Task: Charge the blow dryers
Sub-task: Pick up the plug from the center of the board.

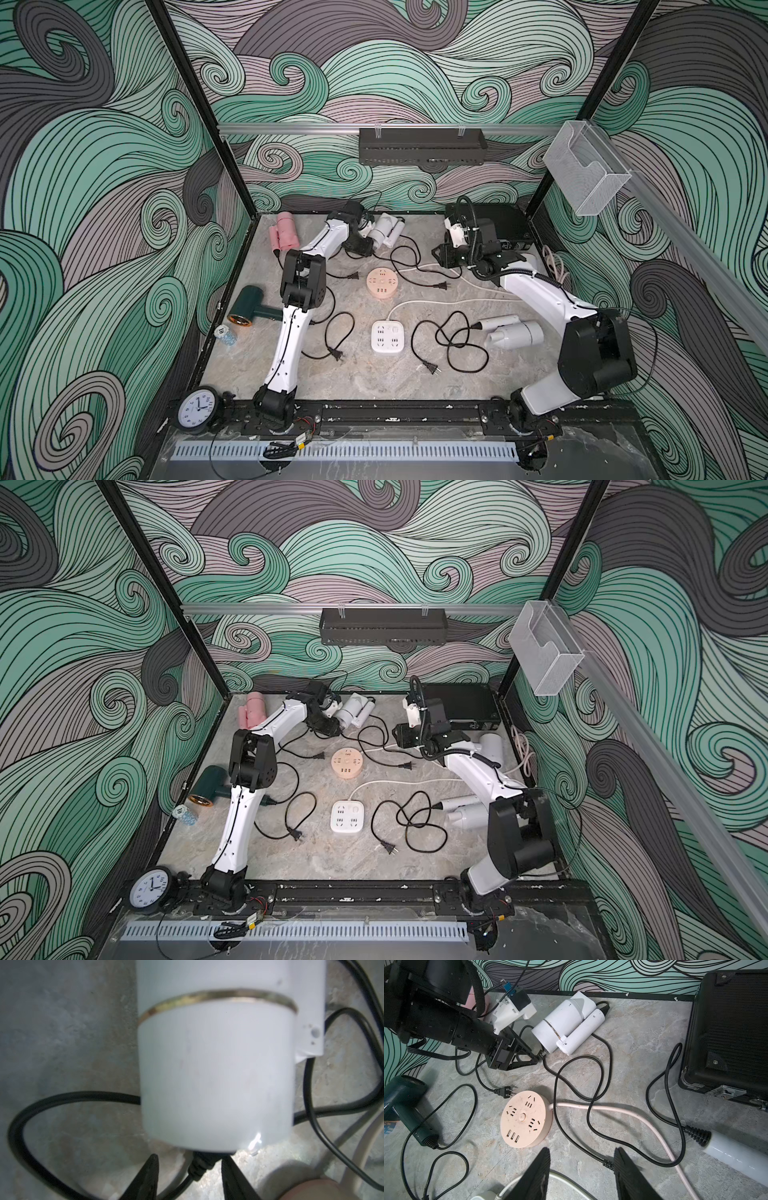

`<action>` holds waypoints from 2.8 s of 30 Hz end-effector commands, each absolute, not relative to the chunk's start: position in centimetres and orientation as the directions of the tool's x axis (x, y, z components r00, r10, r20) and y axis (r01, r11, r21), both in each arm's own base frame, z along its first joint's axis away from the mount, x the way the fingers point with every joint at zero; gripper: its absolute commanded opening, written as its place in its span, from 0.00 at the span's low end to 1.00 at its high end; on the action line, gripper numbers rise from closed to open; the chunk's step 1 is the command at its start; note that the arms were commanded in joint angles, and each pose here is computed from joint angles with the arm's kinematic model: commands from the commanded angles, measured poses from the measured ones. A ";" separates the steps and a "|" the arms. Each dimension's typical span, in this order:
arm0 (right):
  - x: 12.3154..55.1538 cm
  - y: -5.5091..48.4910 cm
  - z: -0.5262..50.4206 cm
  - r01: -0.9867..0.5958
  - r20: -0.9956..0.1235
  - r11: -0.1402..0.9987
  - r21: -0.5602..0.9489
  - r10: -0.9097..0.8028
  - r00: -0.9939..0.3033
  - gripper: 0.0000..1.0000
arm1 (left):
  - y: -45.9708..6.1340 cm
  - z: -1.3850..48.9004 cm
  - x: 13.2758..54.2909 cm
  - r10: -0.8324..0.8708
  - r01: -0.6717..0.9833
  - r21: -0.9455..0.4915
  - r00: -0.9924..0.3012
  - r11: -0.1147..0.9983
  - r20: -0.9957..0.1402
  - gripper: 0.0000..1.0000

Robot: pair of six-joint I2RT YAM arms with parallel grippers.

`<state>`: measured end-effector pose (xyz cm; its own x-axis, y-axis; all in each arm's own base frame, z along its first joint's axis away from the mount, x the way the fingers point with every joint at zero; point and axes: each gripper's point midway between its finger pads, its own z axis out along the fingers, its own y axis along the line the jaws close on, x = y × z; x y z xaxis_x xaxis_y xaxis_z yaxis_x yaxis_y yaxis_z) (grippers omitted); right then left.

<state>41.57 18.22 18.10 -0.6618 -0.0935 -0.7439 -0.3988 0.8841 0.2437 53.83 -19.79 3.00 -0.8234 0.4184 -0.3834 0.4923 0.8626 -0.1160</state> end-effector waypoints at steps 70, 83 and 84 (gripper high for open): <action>46.1 35.1 15.3 -0.209 -0.293 0.622 0.754 0.033 -0.956 0.62 | -24.4 13.9 45.8 0.414 0.619 -0.212 -0.704 0.756 -0.577 0.00; 46.1 35.5 13.1 -0.176 -0.251 0.625 0.761 0.033 -0.967 0.50 | -24.5 14.2 45.7 0.412 0.621 -0.212 -0.700 0.754 -0.583 0.00; 46.2 35.6 13.0 -0.175 -0.249 0.620 0.765 0.034 -0.968 0.49 | -24.5 14.2 45.7 0.414 0.622 -0.212 -0.700 0.754 -0.583 0.00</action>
<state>46.23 35.04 13.44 -0.9608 0.0339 -0.2752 -0.1915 0.6367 0.7469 45.73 -23.83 11.84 -0.7318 0.4224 -0.5348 0.6015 0.7693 -0.2154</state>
